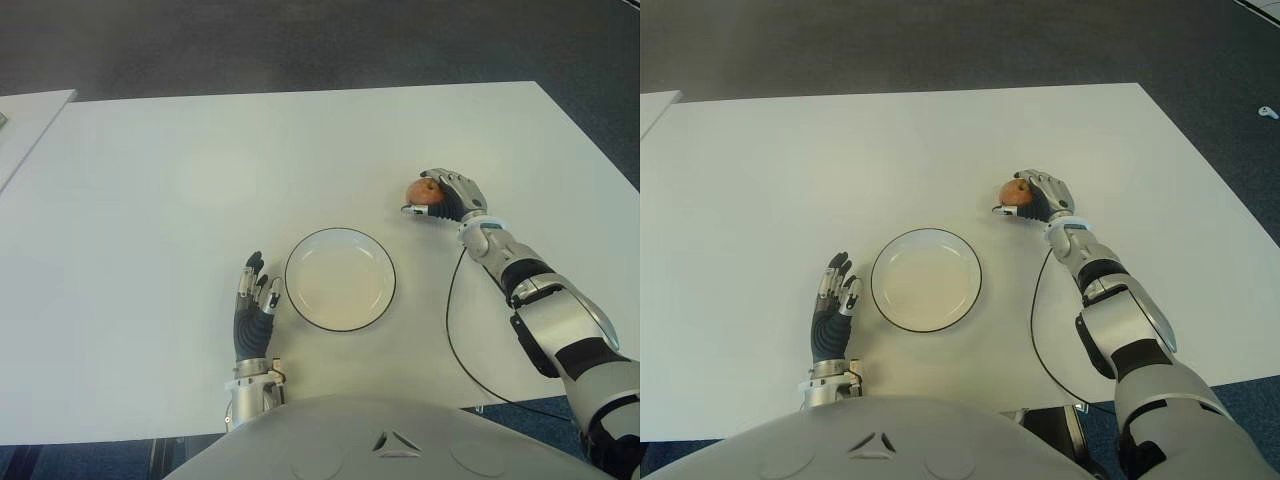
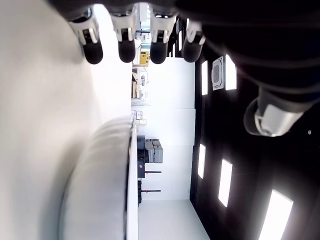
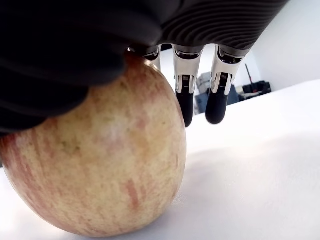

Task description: Put the apples into the plate.

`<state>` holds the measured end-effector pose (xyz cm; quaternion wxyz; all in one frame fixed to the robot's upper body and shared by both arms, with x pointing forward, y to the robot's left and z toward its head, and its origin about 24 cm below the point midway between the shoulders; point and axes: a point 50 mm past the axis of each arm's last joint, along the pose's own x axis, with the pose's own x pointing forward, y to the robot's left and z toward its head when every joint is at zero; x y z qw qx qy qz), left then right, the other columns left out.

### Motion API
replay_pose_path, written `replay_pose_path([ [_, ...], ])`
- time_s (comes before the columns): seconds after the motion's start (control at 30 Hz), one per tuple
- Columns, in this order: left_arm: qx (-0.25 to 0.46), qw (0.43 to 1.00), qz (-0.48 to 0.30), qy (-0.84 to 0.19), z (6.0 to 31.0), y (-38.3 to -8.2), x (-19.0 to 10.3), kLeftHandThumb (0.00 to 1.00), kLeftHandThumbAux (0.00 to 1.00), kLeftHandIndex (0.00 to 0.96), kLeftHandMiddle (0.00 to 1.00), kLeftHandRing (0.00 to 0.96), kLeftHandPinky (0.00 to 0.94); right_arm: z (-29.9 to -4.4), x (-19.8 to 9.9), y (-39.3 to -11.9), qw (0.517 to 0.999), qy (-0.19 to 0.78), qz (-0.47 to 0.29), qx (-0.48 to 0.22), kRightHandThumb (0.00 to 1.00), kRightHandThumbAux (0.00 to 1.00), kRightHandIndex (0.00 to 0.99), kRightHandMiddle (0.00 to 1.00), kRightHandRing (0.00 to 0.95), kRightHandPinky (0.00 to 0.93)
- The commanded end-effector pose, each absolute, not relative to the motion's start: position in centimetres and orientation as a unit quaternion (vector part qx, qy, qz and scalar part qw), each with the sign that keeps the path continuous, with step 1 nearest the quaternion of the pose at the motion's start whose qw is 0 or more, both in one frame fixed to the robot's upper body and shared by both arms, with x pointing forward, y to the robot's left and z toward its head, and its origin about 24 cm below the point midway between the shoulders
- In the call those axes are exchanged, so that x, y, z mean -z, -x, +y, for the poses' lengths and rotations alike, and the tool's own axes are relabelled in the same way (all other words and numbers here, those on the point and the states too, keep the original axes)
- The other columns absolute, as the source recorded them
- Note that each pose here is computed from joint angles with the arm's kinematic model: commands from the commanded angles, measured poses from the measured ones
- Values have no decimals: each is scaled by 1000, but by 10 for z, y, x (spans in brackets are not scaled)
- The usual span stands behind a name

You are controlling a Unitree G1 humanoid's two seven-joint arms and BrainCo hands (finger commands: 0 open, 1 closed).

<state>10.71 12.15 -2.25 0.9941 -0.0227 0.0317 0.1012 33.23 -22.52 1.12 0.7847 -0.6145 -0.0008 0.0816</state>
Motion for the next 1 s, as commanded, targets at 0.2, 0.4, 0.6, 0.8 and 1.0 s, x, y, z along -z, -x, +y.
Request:
replay_pose_path([
  [0.2, -102, 992, 73, 17, 120, -96, 34, 34, 433, 0, 0, 0, 0, -227, 15, -314, 754, 641, 44, -134, 653, 611, 445, 486, 491, 490],
  [0.4, -101, 992, 71, 19, 120, -95, 33, 29, 434, 0, 0, 0, 0, -227, 15, -315, 750, 647, 43, -133, 695, 689, 439, 569, 561, 563],
  [0.6, -102, 992, 74, 21, 120, -95, 33, 31, 431, 0, 0, 0, 0, -226, 15, -315, 751, 647, 39, -128, 704, 698, 441, 633, 610, 608],
  [0.8, -101, 992, 75, 20, 119, -94, 32, 33, 427, 0, 0, 0, 0, -226, 14, -315, 749, 651, 37, -119, 711, 707, 442, 698, 677, 608],
  [1.0, -101, 992, 73, 20, 120, -94, 32, 31, 423, 0, 0, 0, 0, -226, 15, -316, 746, 655, 36, -119, 709, 715, 441, 751, 740, 681],
])
